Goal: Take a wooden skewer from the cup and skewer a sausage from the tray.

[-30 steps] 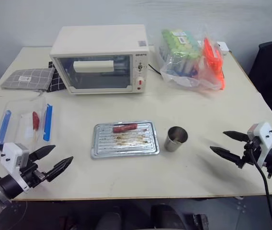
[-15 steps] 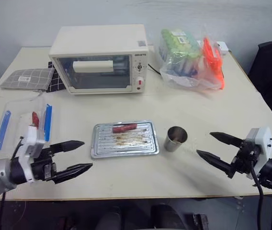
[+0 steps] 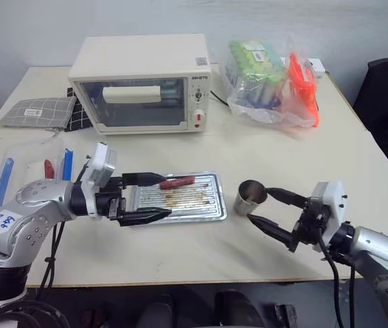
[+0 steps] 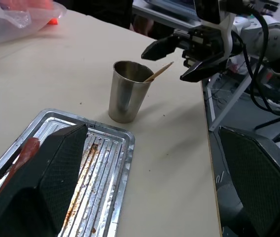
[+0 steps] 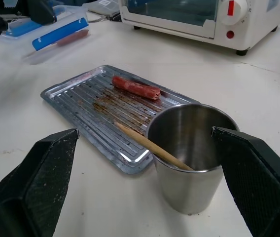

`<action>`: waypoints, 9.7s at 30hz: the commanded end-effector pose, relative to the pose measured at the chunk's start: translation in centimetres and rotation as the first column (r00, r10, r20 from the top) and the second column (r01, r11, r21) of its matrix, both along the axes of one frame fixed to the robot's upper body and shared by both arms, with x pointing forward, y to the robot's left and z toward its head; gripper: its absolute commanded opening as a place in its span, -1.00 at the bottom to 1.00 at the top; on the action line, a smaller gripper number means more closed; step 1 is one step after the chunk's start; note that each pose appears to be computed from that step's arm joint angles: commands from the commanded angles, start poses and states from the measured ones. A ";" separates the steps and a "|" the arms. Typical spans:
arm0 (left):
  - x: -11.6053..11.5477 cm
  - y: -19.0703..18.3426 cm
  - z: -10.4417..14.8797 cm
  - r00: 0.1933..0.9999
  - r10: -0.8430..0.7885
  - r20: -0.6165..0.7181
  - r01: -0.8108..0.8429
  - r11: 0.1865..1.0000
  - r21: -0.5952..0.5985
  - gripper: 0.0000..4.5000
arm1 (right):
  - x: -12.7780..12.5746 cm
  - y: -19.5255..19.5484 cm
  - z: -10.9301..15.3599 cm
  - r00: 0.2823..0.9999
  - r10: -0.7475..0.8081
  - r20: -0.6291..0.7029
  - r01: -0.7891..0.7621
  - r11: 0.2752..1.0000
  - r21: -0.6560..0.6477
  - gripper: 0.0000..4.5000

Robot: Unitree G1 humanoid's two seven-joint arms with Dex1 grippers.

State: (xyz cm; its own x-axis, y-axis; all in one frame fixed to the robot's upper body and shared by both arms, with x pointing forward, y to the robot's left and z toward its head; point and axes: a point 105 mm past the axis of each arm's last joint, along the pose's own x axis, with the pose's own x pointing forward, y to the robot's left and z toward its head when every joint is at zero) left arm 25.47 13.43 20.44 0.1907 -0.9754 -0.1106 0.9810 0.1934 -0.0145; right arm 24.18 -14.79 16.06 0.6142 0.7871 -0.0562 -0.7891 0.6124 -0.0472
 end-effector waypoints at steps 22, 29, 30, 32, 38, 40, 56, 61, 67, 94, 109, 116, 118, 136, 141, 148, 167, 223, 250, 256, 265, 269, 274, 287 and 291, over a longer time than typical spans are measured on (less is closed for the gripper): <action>0.8 -0.7 0.6 0.997 -0.036 0.070 0.034 0.999 0.023 1.00 | 1.8 1.3 0.7 0.996 -0.033 0.084 0.026 0.996 0.085 -0.38; 1.2 -1.2 0.8 0.995 -0.044 0.087 0.043 0.999 0.012 1.00 | 2.5 1.0 2.1 0.993 -0.045 0.111 0.036 0.996 0.088 -0.98; 1.2 -1.3 0.8 0.995 -0.046 0.089 0.045 0.999 0.011 1.00 | 2.4 1.0 2.7 0.992 -0.038 0.118 0.027 0.996 0.091 -0.98; 1.2 -1.4 0.8 0.994 -0.049 0.093 0.049 0.999 0.009 1.00 | 2.3 1.1 3.5 0.992 -0.025 0.125 0.013 0.995 0.095 -0.98; 1.3 -1.4 1.1 0.992 -0.030 0.120 0.032 0.999 -0.013 1.00 | 0.8 -0.3 9.7 0.984 0.075 0.161 -0.085 0.995 0.055 -0.98; 1.5 -1.5 1.7 0.987 0.003 0.162 0.004 0.999 -0.044 1.00 | 0.6 -0.7 12.4 0.984 0.100 0.148 -0.117 0.987 0.113 -0.98; 1.0 -4.8 5.0 0.964 0.109 0.245 -0.035 0.957 -0.288 1.00 | 1.5 4.6 15.5 0.914 0.379 -0.141 -0.230 0.774 0.589 -0.98; 0.1 -4.8 4.9 0.971 0.073 0.228 -0.004 0.957 -0.290 1.00 | 1.7 5.3 15.3 0.905 0.400 -0.145 -0.235 0.754 0.613 -0.98; -0.2 -4.8 5.2 0.971 0.078 0.226 -0.006 0.953 -0.303 1.00 | 2.4 5.9 14.7 0.889 0.423 -0.175 -0.213 0.721 0.660 -0.98; 0.7 -6.4 6.0 0.973 0.168 0.159 -0.075 0.879 -0.470 -0.20 | 3.1 6.6 15.3 0.879 0.439 -0.189 -0.161 0.644 0.748 -1.00; 1.2 -6.2 6.5 0.969 0.197 0.150 -0.098 0.862 -0.498 -0.98 | 3.1 6.7 15.3 0.881 0.435 -0.185 -0.165 0.649 0.742 -1.00; 2.3 -4.9 6.6 0.950 0.258 0.174 -0.153 0.874 -0.462 -1.00 | 3.6 6.4 14.8 0.891 0.401 -0.212 -0.135 0.681 0.720 -0.71; 2.5 -4.6 6.7 0.947 0.266 0.181 -0.160 0.876 -0.454 -1.00 | 3.9 6.3 15.0 0.900 0.385 -0.206 -0.138 0.698 0.703 -0.45; -1.6 8.2 5.4 0.771 0.594 0.228 -0.563 0.804 -0.192 -1.00 | 9.4 11.2 10.2 0.895 0.432 0.113 -0.369 0.858 -0.357 0.01; -3.3 10.7 4.0 0.739 0.639 0.214 -0.640 0.765 -0.074 -1.00 | 9.9 14.0 7.8 0.820 0.565 0.090 -0.453 0.737 -0.502 0.01; -4.3 11.1 3.4 0.734 0.642 0.222 -0.658 0.753 0.000 -1.00 | 11.2 16.5 4.9 0.779 0.624 0.054 -0.473 0.643 -0.602 0.44; -4.3 10.8 2.8 0.736 0.634 0.237 -0.658 0.753 0.029 -1.00 | 13.0 20.2 -0.1 0.782 0.623 -0.023 -0.436 0.519 -0.736 0.23; -4.0 7.1 1.6 0.967 0.229 0.110 -0.245 0.956 0.164 -1.00 | 6.8 11.9 11.1 0.678 0.717 -0.161 -0.596 0.408 -0.692 -0.68; -1.3 4.5 3.8 0.976 0.072 0.203 -0.109 0.978 0.178 -1.00 | 4.4 9.6 11.2 0.705 0.687 -0.178 -0.591 0.430 -0.682 -0.68; -1.3 3.9 3.8 0.977 0.058 0.204 -0.094 0.980 0.173 -1.00 | 4.6 9.6 10.9 0.706 0.686 -0.177 -0.591 0.433 -0.681 -0.68; -1.2 3.8 4.1 0.976 0.049 0.212 -0.087 0.980 0.176 -1.00 | 4.5 9.6 10.6 0.706 0.683 -0.185 -0.597 0.435 -0.674 -0.68; -1.2 3.9 4.2 0.976 0.048 0.215 -0.087 0.980 0.180 -1.00 | 4.7 9.3 10.2 0.714 0.674 -0.192 -0.595 0.439 -0.673 -0.68; -1.3 4.2 4.4 0.975 0.050 0.217 -0.092 0.978 0.188 -1.00 | 5.5 8.8 9.8 0.734 0.650 -0.195 -0.580 0.452 -0.677 -0.68; -1.2 4.3 4.1 0.975 0.057 0.215 -0.099 0.977 0.190 -1.00 | 5.5 8.9 10.0 0.731 0.654 -0.192 -0.584 0.455 -0.673 -0.68; -0.9 5.0 4.2 0.972 0.082 0.220 -0.126 0.973 0.196 -1.00 | 5.3 8.9 10.0 0.730 0.656 -0.193 -0.585 0.453 -0.672 -0.68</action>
